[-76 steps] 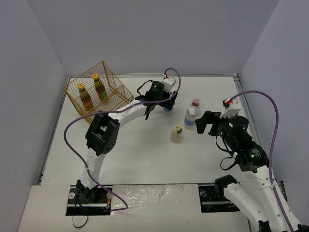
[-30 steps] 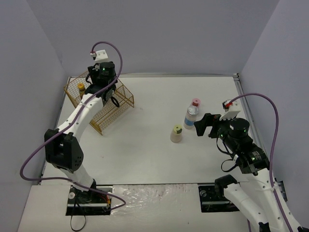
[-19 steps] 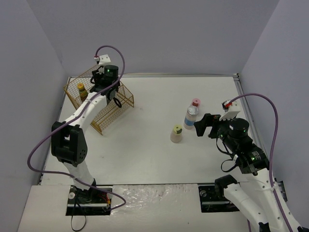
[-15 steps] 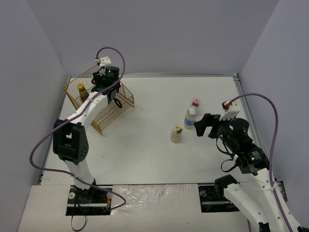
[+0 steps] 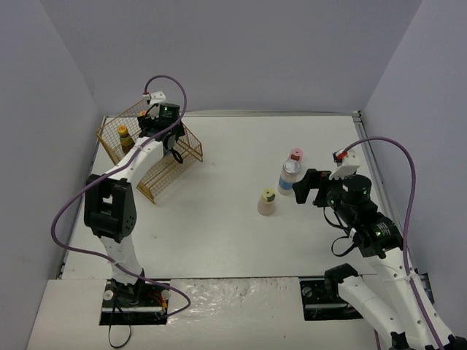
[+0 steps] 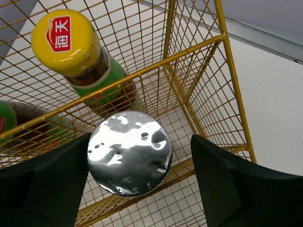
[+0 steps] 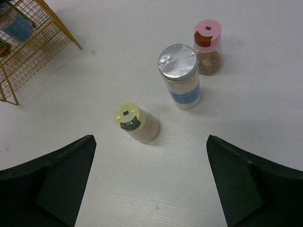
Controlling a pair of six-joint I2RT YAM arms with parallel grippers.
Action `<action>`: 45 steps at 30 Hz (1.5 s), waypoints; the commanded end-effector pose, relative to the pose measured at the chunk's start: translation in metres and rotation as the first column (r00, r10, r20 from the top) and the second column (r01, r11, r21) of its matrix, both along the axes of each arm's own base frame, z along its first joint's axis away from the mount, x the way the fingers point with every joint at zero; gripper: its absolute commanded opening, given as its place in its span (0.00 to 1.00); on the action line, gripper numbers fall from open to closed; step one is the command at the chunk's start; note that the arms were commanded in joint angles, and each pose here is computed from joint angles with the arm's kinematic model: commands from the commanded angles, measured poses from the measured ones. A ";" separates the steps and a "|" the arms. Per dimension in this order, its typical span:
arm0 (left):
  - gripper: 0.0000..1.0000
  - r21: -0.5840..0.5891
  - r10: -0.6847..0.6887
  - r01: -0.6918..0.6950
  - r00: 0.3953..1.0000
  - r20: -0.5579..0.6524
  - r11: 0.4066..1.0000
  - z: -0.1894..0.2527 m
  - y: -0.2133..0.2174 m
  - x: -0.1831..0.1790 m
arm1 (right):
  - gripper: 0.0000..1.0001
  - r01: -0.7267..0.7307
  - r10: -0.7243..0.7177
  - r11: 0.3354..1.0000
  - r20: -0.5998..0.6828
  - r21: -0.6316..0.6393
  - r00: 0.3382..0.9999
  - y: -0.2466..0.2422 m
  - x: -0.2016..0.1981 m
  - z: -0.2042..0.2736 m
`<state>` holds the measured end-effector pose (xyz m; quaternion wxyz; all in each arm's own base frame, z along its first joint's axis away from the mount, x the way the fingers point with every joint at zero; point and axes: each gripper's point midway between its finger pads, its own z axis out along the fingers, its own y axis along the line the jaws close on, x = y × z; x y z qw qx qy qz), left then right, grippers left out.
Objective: Organize the condiment bottles
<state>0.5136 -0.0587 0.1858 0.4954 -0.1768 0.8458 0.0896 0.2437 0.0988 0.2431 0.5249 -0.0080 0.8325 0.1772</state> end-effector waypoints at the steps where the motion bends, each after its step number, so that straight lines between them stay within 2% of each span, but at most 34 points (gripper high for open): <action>1: 0.84 -0.061 -0.006 0.015 0.989 0.150 0.998 0.072 -0.001 0.002 | 1.00 0.061 -0.061 0.998 0.023 0.002 0.998 -0.002 0.021 0.012; 6: 0.96 -0.062 -0.052 0.062 0.986 0.156 0.996 0.099 -0.002 -0.019 | 1.00 0.121 -0.123 0.992 -0.034 -0.044 0.992 -0.005 0.043 -0.003; 14: 0.97 -0.051 -0.152 0.162 0.973 0.172 0.985 0.146 0.002 -0.080 | 1.00 0.184 -0.196 0.976 -0.101 -0.119 0.975 -0.001 0.091 -0.035; 19: 0.97 -0.056 -0.292 0.302 0.946 0.141 0.952 0.134 -0.009 -0.120 | 1.00 0.199 -0.216 0.967 -0.095 -0.161 0.972 0.003 0.110 -0.046; 22: 0.97 -0.055 -0.434 0.443 0.892 0.129 0.895 0.119 -0.024 -0.147 | 1.00 0.198 -0.221 0.960 -0.102 -0.200 0.970 0.005 0.123 -0.056; 24: 0.97 -0.039 -0.475 0.486 0.866 0.153 0.873 0.119 -0.026 -0.163 | 0.99 0.196 -0.225 0.955 -0.116 -0.222 0.967 0.006 0.130 -0.065; 26: 0.97 -0.047 -0.512 0.521 0.849 0.129 0.853 0.097 -0.028 -0.179 | 0.95 0.191 -0.223 0.954 -0.122 -0.232 0.967 0.008 0.135 -0.071; 30: 0.97 -0.030 -0.541 0.551 0.826 0.158 0.834 0.082 -0.027 -0.201 | 0.84 0.184 -0.224 0.949 -0.136 -0.255 0.965 0.012 0.143 -0.087; 35: 0.97 -0.031 -0.563 0.573 0.813 0.152 0.819 0.072 -0.027 -0.213 | 0.64 0.169 -0.212 0.947 -0.136 -0.273 0.968 0.018 0.157 -0.100; 39: 0.97 -0.021 -0.542 0.554 0.822 0.174 0.832 0.074 -0.023 -0.215 | 0.43 0.108 -0.146 0.955 -0.120 -0.278 0.982 0.034 0.165 -0.099; 42: 0.97 -0.010 -0.532 0.542 0.828 0.175 0.840 0.076 -0.019 -0.215 | 0.32 0.044 -0.076 0.961 -0.107 -0.273 0.991 0.054 0.168 -0.093; 45: 0.97 -0.004 -0.517 0.526 0.838 0.174 0.851 0.076 -0.016 -0.215 | 0.20 -0.067 0.052 0.950 -0.056 -0.305 0.997 0.102 0.163 -0.074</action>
